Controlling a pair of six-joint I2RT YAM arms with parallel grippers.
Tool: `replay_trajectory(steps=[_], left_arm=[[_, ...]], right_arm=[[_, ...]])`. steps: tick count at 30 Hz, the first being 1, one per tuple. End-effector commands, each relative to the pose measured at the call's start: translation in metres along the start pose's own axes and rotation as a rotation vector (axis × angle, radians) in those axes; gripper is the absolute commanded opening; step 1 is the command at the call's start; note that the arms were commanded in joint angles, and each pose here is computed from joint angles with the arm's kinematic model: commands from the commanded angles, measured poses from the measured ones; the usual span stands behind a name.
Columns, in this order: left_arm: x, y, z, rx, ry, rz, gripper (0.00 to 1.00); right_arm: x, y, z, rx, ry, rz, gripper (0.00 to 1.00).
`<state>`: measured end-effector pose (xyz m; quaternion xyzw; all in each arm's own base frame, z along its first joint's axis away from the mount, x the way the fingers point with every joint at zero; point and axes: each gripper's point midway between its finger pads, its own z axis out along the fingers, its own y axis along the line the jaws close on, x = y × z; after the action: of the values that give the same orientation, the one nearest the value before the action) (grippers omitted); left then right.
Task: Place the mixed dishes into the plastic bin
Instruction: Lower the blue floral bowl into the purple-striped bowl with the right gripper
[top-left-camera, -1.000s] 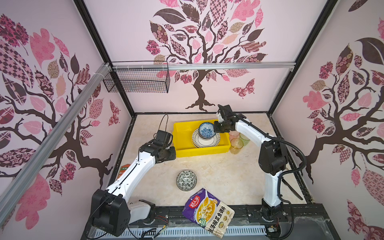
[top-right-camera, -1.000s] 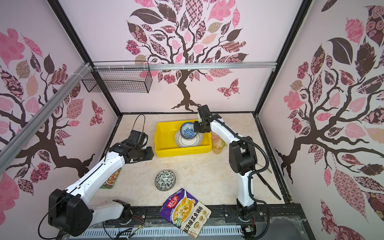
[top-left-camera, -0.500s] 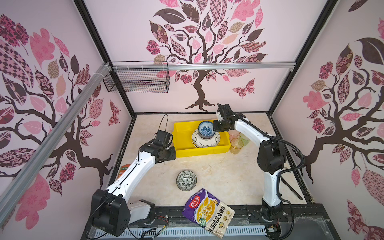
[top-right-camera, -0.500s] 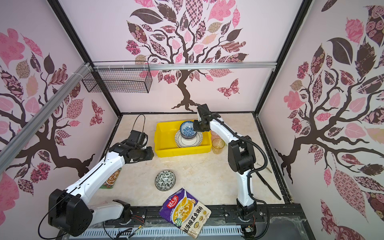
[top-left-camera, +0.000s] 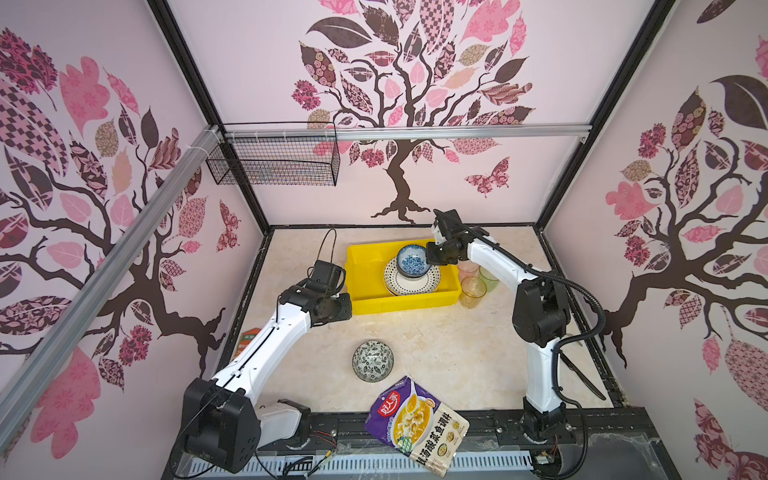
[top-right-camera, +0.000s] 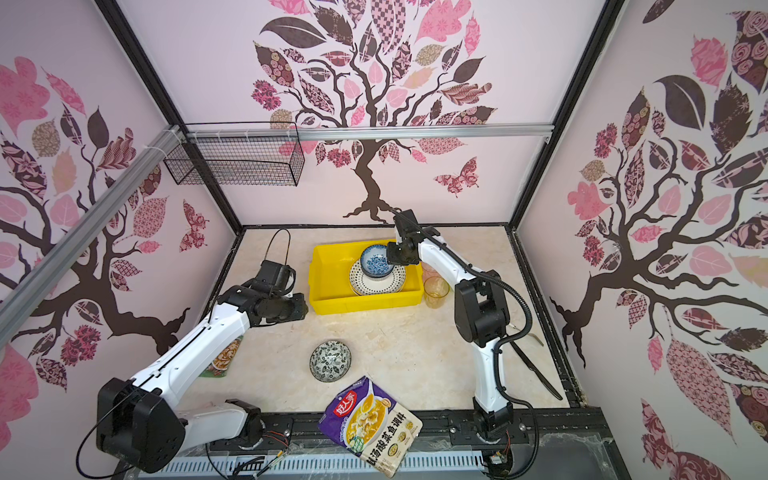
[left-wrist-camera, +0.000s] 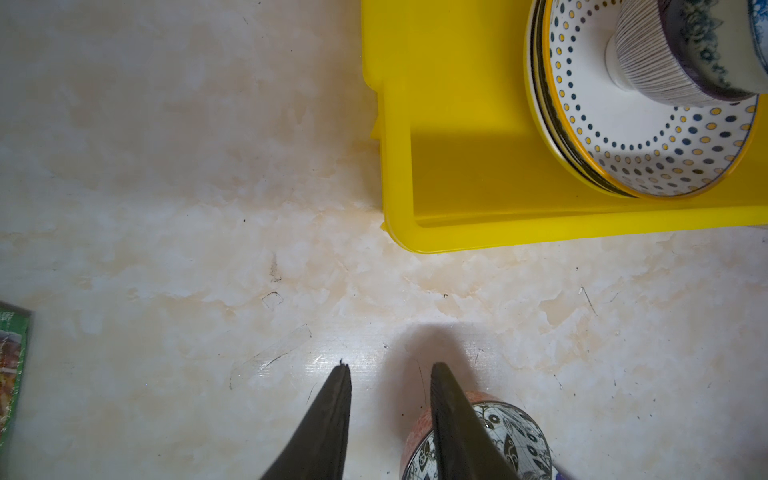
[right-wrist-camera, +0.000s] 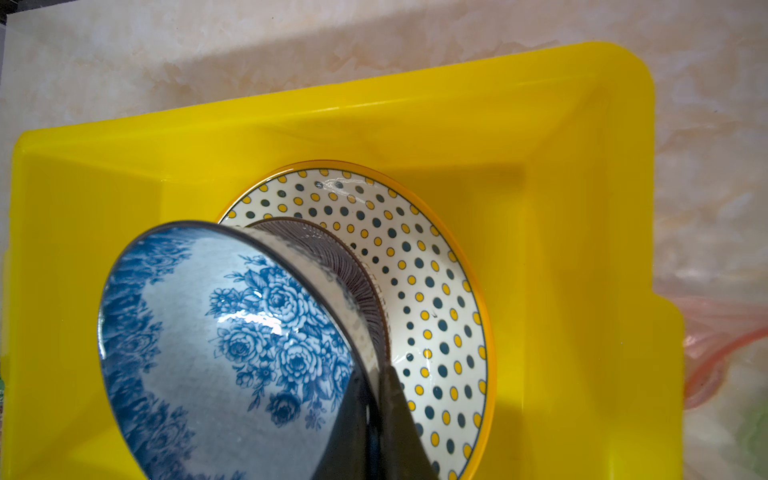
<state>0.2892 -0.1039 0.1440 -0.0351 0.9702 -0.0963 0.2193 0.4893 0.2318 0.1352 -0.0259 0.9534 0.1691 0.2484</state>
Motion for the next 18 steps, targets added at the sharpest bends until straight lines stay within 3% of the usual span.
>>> replay_trajectory(steps=[1, 18], left_arm=[[-0.0092, -0.0032, -0.0100, 0.017, -0.034, 0.002, 0.36], [-0.0098, -0.0038, -0.0105, 0.019, -0.036, 0.002, 0.36]], right_arm=[[-0.0073, -0.0004, 0.0098, -0.005, -0.005, 0.004, 0.00], [-0.0026, -0.0009, 0.0167, -0.006, 0.017, 0.007, 0.00]])
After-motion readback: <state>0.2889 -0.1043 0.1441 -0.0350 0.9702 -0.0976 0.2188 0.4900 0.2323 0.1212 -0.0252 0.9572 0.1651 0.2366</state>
